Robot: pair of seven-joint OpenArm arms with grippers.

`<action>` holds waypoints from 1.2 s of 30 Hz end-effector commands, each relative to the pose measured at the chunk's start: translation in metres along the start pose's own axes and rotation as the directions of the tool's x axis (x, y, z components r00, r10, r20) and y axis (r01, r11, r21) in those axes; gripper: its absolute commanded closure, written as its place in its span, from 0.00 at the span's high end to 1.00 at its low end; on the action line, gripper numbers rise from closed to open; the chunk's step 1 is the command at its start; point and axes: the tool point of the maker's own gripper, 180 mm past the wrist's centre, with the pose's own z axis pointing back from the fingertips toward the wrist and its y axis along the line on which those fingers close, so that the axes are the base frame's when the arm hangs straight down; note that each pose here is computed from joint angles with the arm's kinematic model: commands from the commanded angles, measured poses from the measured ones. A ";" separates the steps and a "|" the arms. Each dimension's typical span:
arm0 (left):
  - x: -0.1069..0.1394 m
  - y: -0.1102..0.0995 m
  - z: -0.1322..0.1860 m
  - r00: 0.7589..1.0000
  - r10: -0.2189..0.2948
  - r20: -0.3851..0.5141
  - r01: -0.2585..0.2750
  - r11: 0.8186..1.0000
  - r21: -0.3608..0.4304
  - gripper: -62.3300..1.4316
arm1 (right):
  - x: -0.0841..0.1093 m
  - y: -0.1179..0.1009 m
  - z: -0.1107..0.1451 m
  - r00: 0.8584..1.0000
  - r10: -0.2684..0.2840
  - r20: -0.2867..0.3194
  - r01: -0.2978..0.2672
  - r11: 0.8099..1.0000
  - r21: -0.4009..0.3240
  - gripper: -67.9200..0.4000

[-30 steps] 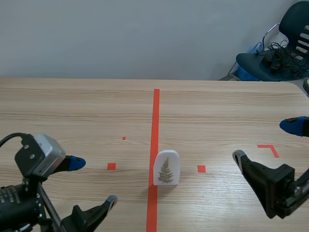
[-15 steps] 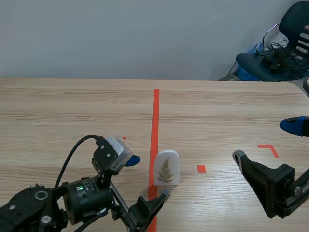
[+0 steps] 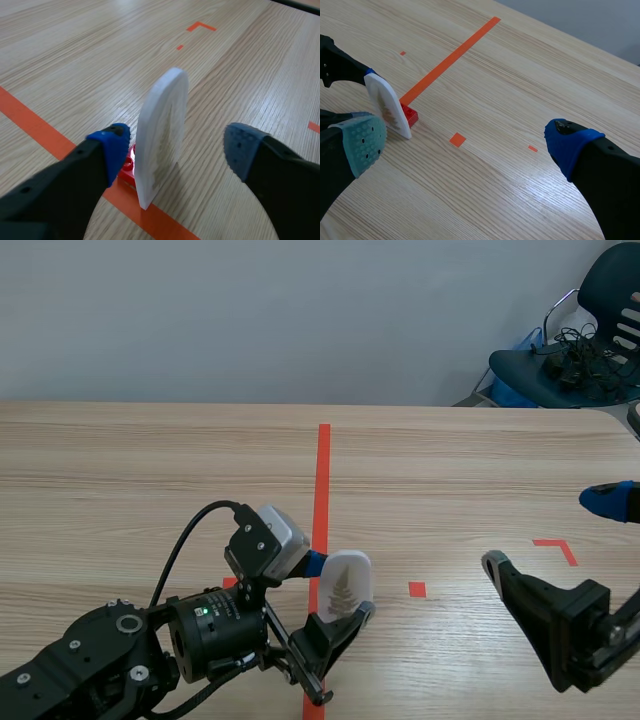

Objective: Do the leaf sorting experiment

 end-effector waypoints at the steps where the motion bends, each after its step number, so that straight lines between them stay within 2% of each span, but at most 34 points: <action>1: 0.016 0.001 -0.002 0.998 -0.001 0.059 0.001 1.000 -0.002 0.50 | 0.010 -0.003 0.000 1.000 0.005 0.031 -0.005 1.000 -0.009 1.00; 3: 0.017 0.001 -0.003 0.998 0.001 0.064 -0.001 1.000 0.000 0.43 | 0.010 -0.003 0.000 1.000 0.005 0.031 -0.005 1.000 -0.009 1.00; 7: 0.020 0.001 -0.006 0.997 0.004 0.074 -0.005 1.000 0.005 0.18 | 0.009 -0.003 0.000 1.000 0.005 0.030 -0.005 1.000 -0.009 1.00; 9: 0.021 0.000 -0.006 0.997 0.006 0.076 -0.006 1.000 0.004 0.09 | 0.009 -0.003 0.000 1.000 0.005 0.027 -0.005 1.000 -0.009 1.00; 14: 0.024 -0.001 -0.007 0.996 0.011 0.085 -0.010 1.000 -0.002 0.09 | 0.008 -0.003 0.000 1.000 0.005 0.024 -0.005 1.000 -0.009 1.00; 16: 0.031 -0.004 -0.004 0.994 0.025 0.103 -0.022 0.999 -0.031 0.09 | 0.008 -0.003 0.000 1.000 0.005 0.024 -0.005 1.000 -0.009 1.00; 18: 0.044 0.000 0.002 0.991 0.018 0.133 -0.014 0.999 -0.028 0.09 | 0.008 -0.003 0.000 1.000 0.005 0.024 -0.005 1.000 -0.009 1.00; 20: 0.059 0.015 0.013 0.984 0.011 0.176 -0.014 1.000 0.015 0.09 | 0.008 -0.003 0.000 1.000 0.004 0.024 -0.004 1.000 -0.009 1.00; 23: 0.076 0.054 0.038 0.975 0.016 0.219 -0.044 0.991 0.126 0.09 | 0.008 -0.003 0.000 1.000 0.004 0.024 -0.004 1.000 -0.009 1.00; 25: 0.078 0.088 0.060 0.975 0.019 0.223 -0.069 0.973 0.220 0.09 | 0.008 -0.003 0.000 1.000 0.004 0.024 -0.004 1.000 -0.009 1.00; 27: 0.075 0.123 0.087 0.979 0.015 0.205 -0.084 0.939 0.333 0.09 | 0.008 -0.003 0.000 1.000 0.004 0.024 -0.004 1.000 -0.009 1.00; 30: 0.069 0.168 0.130 0.986 -0.002 0.168 -0.081 0.870 0.486 0.09 | 0.008 -0.003 0.000 1.000 0.004 0.024 -0.004 1.000 -0.009 1.00; 32: 0.062 0.190 0.157 0.990 -0.001 0.142 -0.080 0.824 0.561 0.09 | 0.008 -0.003 0.000 1.000 0.004 0.025 -0.004 1.000 -0.009 1.00; 36: 0.037 0.219 0.196 0.994 0.049 0.102 -0.104 0.748 0.656 0.09 | 0.008 -0.003 0.000 1.000 0.004 0.025 -0.004 1.000 -0.009 1.00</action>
